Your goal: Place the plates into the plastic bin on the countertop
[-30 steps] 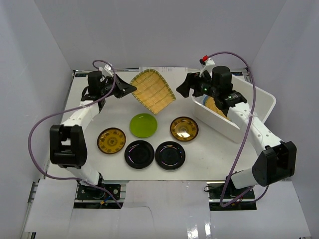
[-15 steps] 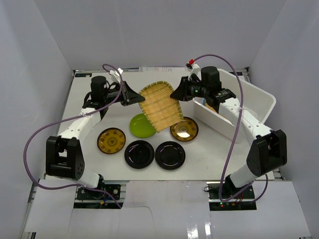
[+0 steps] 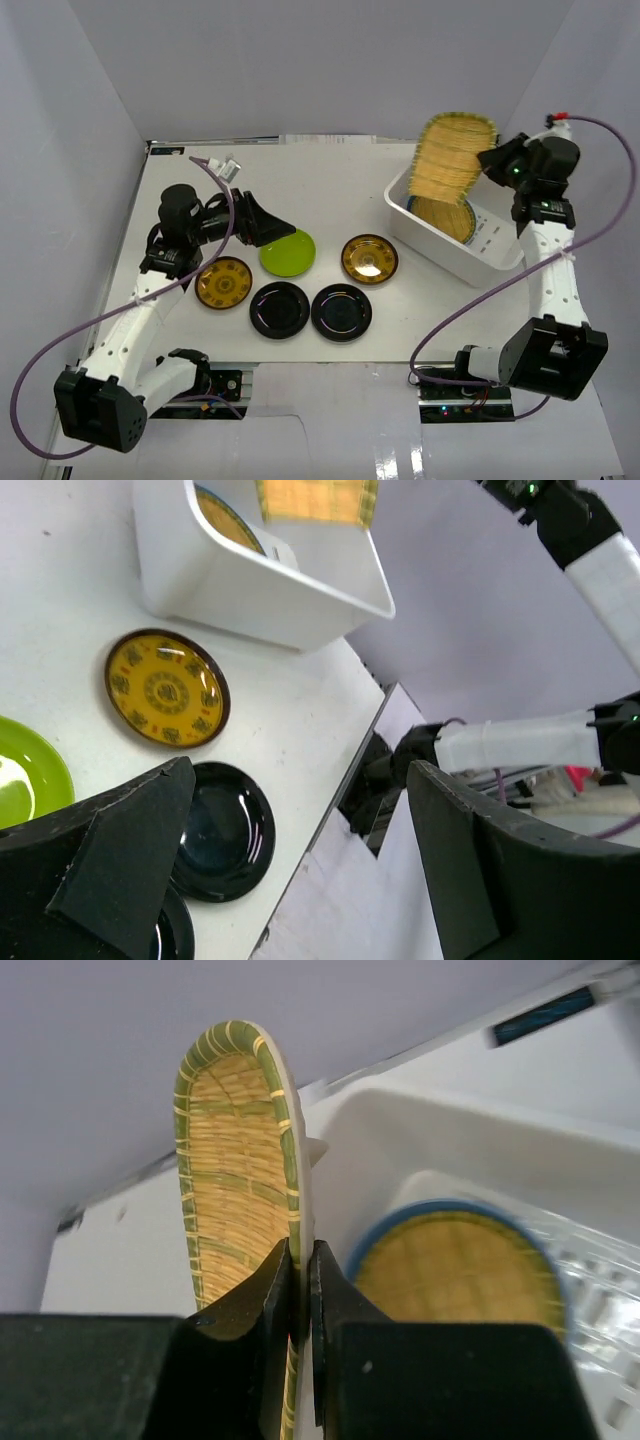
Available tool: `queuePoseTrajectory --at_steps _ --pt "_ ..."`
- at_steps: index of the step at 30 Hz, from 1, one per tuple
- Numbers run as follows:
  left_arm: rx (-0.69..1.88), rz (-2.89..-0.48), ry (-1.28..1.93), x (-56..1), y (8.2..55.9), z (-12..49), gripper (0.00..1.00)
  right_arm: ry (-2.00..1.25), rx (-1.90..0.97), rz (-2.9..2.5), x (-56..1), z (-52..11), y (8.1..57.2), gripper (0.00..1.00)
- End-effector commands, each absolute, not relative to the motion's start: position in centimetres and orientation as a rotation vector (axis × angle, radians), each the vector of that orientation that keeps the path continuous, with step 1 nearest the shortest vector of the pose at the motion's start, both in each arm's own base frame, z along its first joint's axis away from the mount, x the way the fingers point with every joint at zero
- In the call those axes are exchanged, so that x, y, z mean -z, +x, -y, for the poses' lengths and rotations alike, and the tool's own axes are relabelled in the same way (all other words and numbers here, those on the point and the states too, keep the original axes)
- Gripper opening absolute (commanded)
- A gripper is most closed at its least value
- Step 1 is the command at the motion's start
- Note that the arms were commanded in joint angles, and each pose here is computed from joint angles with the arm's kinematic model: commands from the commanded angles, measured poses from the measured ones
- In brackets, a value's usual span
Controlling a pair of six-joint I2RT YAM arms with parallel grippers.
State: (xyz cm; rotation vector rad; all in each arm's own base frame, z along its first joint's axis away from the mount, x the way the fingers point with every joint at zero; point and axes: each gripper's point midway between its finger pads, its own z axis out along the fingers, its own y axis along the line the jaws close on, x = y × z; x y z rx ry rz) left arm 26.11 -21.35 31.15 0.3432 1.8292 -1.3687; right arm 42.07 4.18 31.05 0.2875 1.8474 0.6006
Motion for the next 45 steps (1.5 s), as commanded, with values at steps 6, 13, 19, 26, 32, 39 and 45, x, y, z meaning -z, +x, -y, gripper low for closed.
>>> queuePoseTrajectory --at_steps 6,13,19,26,32,39,45 --pt "1.207 -1.990 0.361 -23.6 23.7 21.1 0.98 0.679 -0.440 -1.762 -26.2 6.6 40.8 0.08" --pt "0.984 -2.069 0.244 -21.2 25.4 19.3 0.98 0.728 -0.446 -1.852 -20.1 6.5 40.6 0.11" --pt "0.842 -2.124 0.114 -19.9 26.7 17.5 0.98 0.643 -0.419 -1.925 -21.1 5.9 40.6 0.85" --pt "0.809 -2.170 0.011 -18.3 26.8 16.7 0.89 0.364 -0.497 -1.860 -27.2 -1.9 38.5 0.88" --pt "0.864 -2.271 -0.087 -17.2 23.5 16.3 0.75 0.042 -0.816 -1.976 -21.3 -16.9 29.3 0.71" --pt "0.810 -2.478 -0.358 -14.8 18.7 14.3 0.74 0.040 -1.005 -2.204 -10.6 -20.1 17.9 0.66" --pt "0.659 -2.598 -0.496 -12.3 16.0 12.1 0.74 0.118 -0.977 -2.280 -5.3 -18.7 15.7 0.68"
